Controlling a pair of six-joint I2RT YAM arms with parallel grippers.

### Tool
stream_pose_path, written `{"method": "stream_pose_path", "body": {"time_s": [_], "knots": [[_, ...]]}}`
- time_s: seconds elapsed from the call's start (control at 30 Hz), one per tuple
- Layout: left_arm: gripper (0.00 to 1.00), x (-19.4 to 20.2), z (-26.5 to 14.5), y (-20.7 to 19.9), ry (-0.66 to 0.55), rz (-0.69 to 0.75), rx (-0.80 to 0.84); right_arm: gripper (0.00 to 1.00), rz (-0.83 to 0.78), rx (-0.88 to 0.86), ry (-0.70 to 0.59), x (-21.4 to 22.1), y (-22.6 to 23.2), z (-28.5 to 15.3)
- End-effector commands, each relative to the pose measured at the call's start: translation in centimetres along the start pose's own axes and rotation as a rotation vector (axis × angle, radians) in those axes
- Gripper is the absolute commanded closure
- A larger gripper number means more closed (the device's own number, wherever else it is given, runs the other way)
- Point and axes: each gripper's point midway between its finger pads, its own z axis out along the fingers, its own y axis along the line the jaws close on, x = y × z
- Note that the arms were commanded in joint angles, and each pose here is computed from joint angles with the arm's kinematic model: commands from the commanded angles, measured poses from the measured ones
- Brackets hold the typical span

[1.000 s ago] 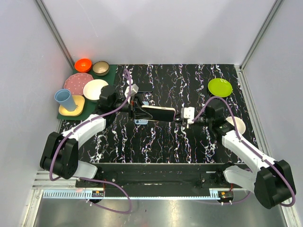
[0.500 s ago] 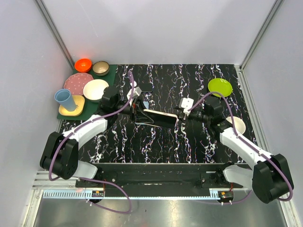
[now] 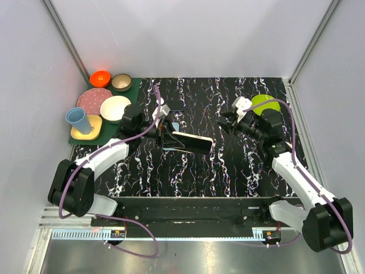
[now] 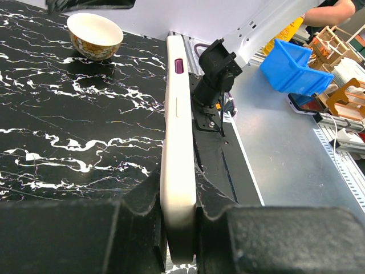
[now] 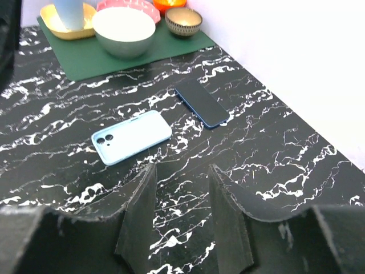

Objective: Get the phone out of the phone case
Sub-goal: Remove the phone case from the phone.

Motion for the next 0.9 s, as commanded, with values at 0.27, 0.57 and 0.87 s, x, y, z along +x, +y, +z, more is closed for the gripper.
{"method": "stream_pose_path", "body": {"time_s": [0.27,0.57,0.87], "knots": [[1.00,-3.5,-1.1,0.2,-0.050,0.138,-0.055,0.55,0.273,-0.271,-0.142,-6.2,3.8,-2.8],[1.00,-3.7,-1.3,0.0,-0.065,0.147,-0.052,0.61,0.387,-0.427,-0.176,-5.7,5.9,-2.8],[1.00,-3.8,-1.3,0.0,-0.070,0.145,-0.051,0.62,0.375,-0.500,-0.178,-5.3,7.0,-3.3]]}}
